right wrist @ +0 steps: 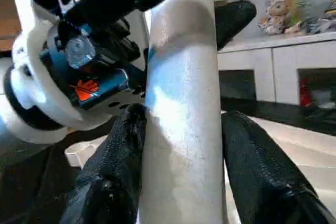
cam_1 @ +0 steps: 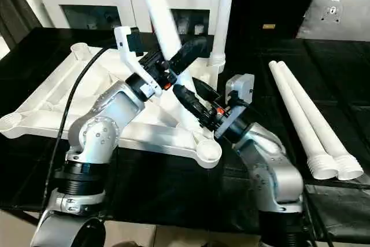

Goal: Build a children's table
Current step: Pick table leg

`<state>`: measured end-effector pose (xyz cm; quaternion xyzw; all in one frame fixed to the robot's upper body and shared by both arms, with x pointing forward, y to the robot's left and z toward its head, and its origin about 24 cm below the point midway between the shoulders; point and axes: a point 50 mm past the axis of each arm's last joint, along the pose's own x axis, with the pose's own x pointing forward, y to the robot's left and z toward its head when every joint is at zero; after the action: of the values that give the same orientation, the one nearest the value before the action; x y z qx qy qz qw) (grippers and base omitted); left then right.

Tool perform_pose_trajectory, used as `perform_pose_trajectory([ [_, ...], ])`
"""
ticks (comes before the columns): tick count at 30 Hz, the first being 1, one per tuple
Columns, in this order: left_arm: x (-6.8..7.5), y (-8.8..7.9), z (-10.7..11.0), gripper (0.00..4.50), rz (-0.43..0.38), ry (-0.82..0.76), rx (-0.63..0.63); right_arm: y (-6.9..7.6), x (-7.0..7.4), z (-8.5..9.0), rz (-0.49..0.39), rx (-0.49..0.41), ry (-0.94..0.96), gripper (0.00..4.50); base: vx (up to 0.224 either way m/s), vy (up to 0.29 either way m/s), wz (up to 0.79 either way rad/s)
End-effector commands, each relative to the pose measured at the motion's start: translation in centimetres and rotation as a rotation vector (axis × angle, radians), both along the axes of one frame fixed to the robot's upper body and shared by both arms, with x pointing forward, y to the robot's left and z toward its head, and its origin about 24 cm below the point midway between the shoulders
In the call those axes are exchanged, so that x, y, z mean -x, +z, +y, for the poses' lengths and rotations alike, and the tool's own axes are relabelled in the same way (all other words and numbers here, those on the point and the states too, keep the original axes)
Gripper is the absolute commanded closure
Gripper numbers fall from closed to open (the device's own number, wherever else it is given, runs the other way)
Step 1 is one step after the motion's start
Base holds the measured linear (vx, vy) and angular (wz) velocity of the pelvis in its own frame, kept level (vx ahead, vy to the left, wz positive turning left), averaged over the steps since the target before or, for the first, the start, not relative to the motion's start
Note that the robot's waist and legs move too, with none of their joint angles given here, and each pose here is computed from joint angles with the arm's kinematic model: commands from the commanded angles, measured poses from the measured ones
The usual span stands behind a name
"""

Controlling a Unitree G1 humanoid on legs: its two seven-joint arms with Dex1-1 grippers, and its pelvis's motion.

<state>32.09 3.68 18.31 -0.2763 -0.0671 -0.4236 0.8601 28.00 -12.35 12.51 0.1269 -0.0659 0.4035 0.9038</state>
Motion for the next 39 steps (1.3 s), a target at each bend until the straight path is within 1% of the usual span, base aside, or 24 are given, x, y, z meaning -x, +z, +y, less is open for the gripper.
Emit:
perform_pose_trajectory([
  [1,0.5,0.8,-0.8,1.03,-0.043,-0.023,-0.004,0.1,-0.2,0.3,-0.012,0.005,-0.010,2.66,0.000,0.000,0.00],
  [2,0.4,0.8,-0.7,1.14,-0.043,-0.016,-0.003,0.1,-0.2,0.3,-0.016,0.007,-0.015,2.66,0.000,0.000,0.00],
  [4,0.3,0.8,-0.5,1.16,-0.038,-0.006,0.008,0.0,-0.2,0.4,-0.020,0.009,-0.019,2.66,0.000,0.000,0.00],
  [6,0.0,0.8,-0.2,1.49,-0.025,0.017,0.024,-0.1,-0.3,0.4,-0.026,0.015,-0.022,2.66,0.000,0.000,0.00],
  [11,-0.1,0.7,0.0,1.65,-0.015,0.034,0.036,-0.3,-0.2,0.4,-0.026,0.026,-0.019,2.66,0.000,0.000,0.00],
  [12,-0.1,0.7,0.0,1.90,-0.015,0.034,0.037,-0.3,-0.2,0.3,-0.026,0.027,-0.018,2.66,0.000,0.000,0.00],
  [15,-0.3,0.7,0.1,2.02,-0.010,0.046,0.038,-0.4,-0.2,0.4,-0.027,0.031,-0.018,2.66,0.000,0.000,0.00],
  [19,-0.4,0.5,0.3,2.41,-0.003,0.064,0.033,-0.4,-0.2,0.4,-0.032,0.033,-0.020,2.66,0.000,0.000,0.00],
  [24,-0.6,0.4,0.4,2.62,0.001,0.082,0.031,-0.5,-0.2,0.3,-0.030,0.040,-0.016,2.66,0.000,0.000,0.00],
  [31,-0.8,0.4,0.5,2.65,0.010,0.100,0.019,-0.7,-0.6,0.2,-0.002,0.067,-0.041,2.66,0.000,0.000,0.00],
  [32,-0.9,0.3,0.6,2.65,0.016,0.108,0.011,-0.7,-0.6,0.2,-0.001,0.070,-0.047,2.31,0.000,0.000,0.00],
  [33,-0.9,0.3,0.6,2.65,0.016,0.108,0.011,-0.7,-0.6,0.2,-0.001,0.070,-0.047,2.10,0.000,0.000,0.00],
  [36,-1.3,0.0,0.8,2.65,0.032,0.137,-0.012,-0.9,-0.6,0.0,0.014,0.062,-0.021,1.77,0.000,0.000,0.00],
  [37,-1.6,-0.2,1.2,2.65,0.039,0.150,-0.028,-0.5,-0.6,-0.9,0.059,-0.013,-0.036,1.77,0.000,0.000,0.00],
  [38,-1.6,-0.2,1.3,2.65,0.037,0.149,-0.034,-0.4,-0.5,-1.2,0.065,-0.018,-0.033,1.53,0.000,0.000,0.00],
  [39,-1.7,-0.2,1.4,2.65,0.035,0.149,-0.040,-0.2,-0.5,-1.5,0.071,-0.022,-0.029,1.50,0.000,0.000,0.00],
])
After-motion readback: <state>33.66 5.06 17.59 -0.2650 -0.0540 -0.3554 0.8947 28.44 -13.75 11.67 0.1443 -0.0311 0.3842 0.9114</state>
